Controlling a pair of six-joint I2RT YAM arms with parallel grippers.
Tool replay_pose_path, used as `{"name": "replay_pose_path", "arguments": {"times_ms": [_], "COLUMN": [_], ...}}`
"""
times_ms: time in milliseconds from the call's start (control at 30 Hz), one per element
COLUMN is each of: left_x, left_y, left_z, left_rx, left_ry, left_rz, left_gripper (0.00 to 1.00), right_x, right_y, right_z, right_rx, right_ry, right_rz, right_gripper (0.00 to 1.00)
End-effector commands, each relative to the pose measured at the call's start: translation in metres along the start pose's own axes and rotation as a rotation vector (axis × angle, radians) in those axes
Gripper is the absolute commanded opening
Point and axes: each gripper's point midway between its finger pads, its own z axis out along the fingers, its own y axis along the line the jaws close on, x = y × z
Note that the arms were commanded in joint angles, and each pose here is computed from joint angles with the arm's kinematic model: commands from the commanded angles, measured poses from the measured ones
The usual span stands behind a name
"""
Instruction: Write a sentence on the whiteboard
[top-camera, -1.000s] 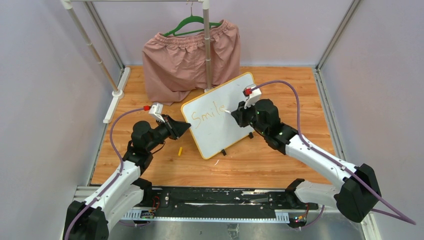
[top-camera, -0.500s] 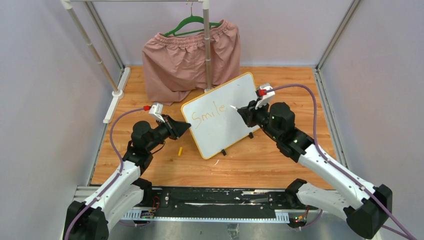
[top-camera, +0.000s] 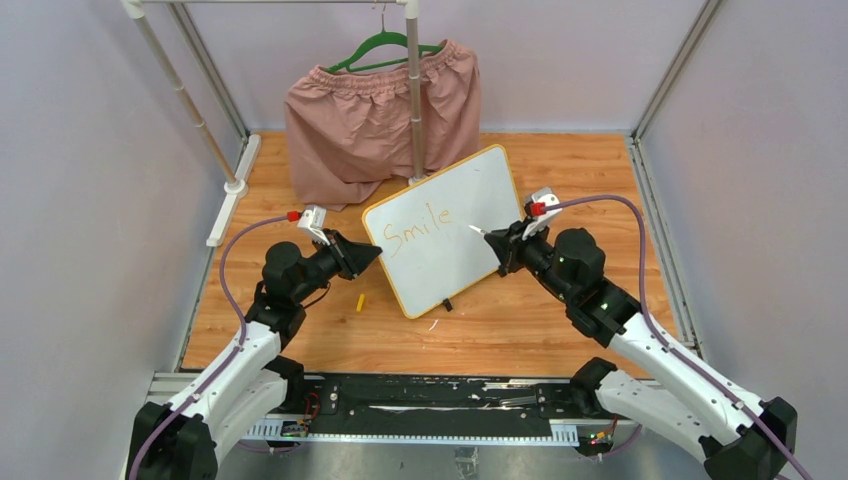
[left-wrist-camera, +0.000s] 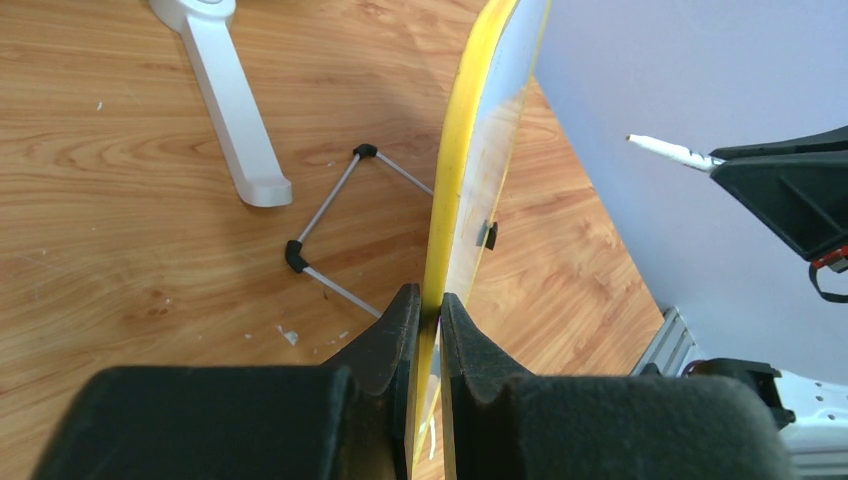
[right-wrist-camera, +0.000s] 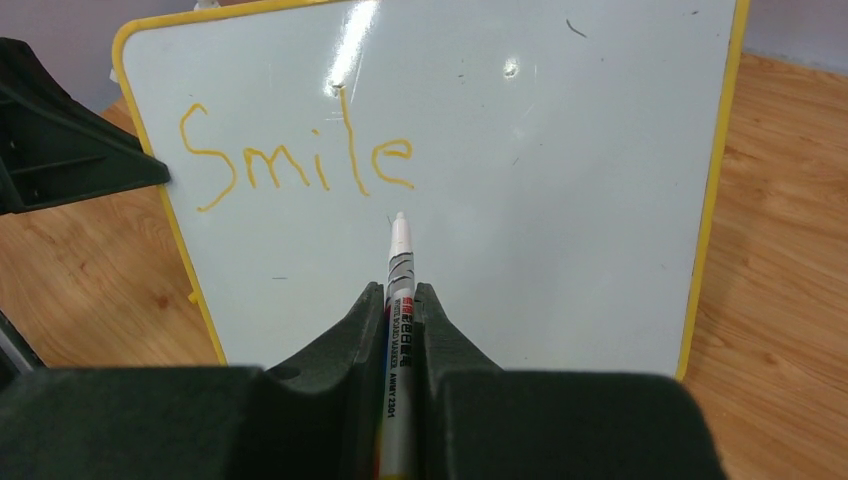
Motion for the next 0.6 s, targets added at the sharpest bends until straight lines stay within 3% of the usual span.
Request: {"name": "replay_pose_path", "arguments": {"times_ms": [0, 567], "left_x": [-0.002, -0.001], "left_y": [-0.002, -0.002], "left_z": [-0.001, -0.001], "left_rx": [0.014, 0.014], "left_ry": [-0.014, -0.015], "left_rz": [0.011, 0.008], "left_gripper": [0.0, 0.0], "right_x": [-0.008, -0.009], "right_y": [-0.009, -0.012], "right_z": [0.004, 0.045], "right_rx": [0.053, 0.078], "right_ry": [-0.043, -0.006], "right_rz": [0.036, 0.033], "right_gripper": [0.0, 0.0]}}
